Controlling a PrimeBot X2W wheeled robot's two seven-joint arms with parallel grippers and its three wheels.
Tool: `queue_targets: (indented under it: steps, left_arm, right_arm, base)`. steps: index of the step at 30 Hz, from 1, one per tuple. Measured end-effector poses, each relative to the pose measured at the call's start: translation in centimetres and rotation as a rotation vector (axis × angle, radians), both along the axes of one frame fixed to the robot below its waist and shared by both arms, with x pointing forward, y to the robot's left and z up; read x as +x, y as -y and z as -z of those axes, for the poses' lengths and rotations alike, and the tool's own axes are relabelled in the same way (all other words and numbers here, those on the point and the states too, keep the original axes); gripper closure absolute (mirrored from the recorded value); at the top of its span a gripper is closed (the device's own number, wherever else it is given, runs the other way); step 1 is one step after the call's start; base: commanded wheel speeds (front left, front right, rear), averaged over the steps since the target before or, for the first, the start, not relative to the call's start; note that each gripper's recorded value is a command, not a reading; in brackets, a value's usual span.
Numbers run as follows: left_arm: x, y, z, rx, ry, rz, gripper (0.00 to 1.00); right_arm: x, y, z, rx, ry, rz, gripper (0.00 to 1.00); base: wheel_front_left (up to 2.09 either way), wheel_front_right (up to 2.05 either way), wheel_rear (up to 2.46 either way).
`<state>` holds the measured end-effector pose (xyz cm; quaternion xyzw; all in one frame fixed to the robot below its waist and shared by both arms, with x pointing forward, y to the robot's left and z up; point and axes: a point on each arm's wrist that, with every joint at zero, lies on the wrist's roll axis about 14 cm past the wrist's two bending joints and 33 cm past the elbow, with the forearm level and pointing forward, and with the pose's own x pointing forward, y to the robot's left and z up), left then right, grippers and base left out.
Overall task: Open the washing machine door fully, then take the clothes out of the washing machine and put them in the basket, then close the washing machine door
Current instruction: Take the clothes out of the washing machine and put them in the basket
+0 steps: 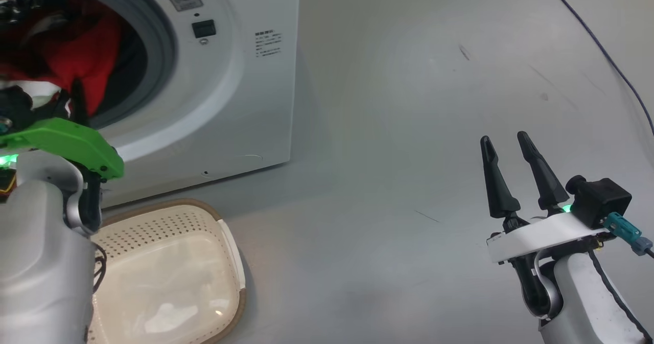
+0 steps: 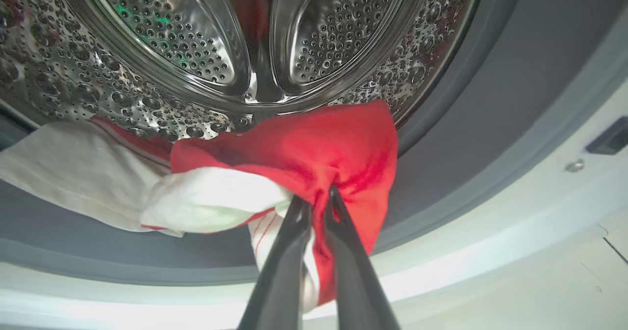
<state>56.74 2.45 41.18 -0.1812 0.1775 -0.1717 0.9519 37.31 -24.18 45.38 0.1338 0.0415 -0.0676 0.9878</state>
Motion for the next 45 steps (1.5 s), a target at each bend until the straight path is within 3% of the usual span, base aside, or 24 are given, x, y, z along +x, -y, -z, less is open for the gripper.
queue_targets:
  steps: [21, 38, 45]
  left_arm:
    - [-6.8, -7.3, -7.2, 0.012, 0.284, -0.137, 1.00]
    - [-9.2, -9.6, -16.6, -0.005, 0.575, -0.175, 1.00]
    - [-10.8, -9.9, -15.2, 0.004, 0.546, -0.176, 1.00]
  right_arm:
    - [1.0, -5.9, -1.6, 0.051, 0.071, -0.183, 0.00]
    - [1.3, -8.8, -2.8, 0.061, 0.107, -0.275, 0.00]
    - [1.2, -9.5, -2.9, 0.064, 0.112, -0.294, 0.00]
  base:
    - [0.00, 0.00, 0.00]
    - [0.00, 0.00, 0.00]
    - [0.00, 0.00, 0.00]
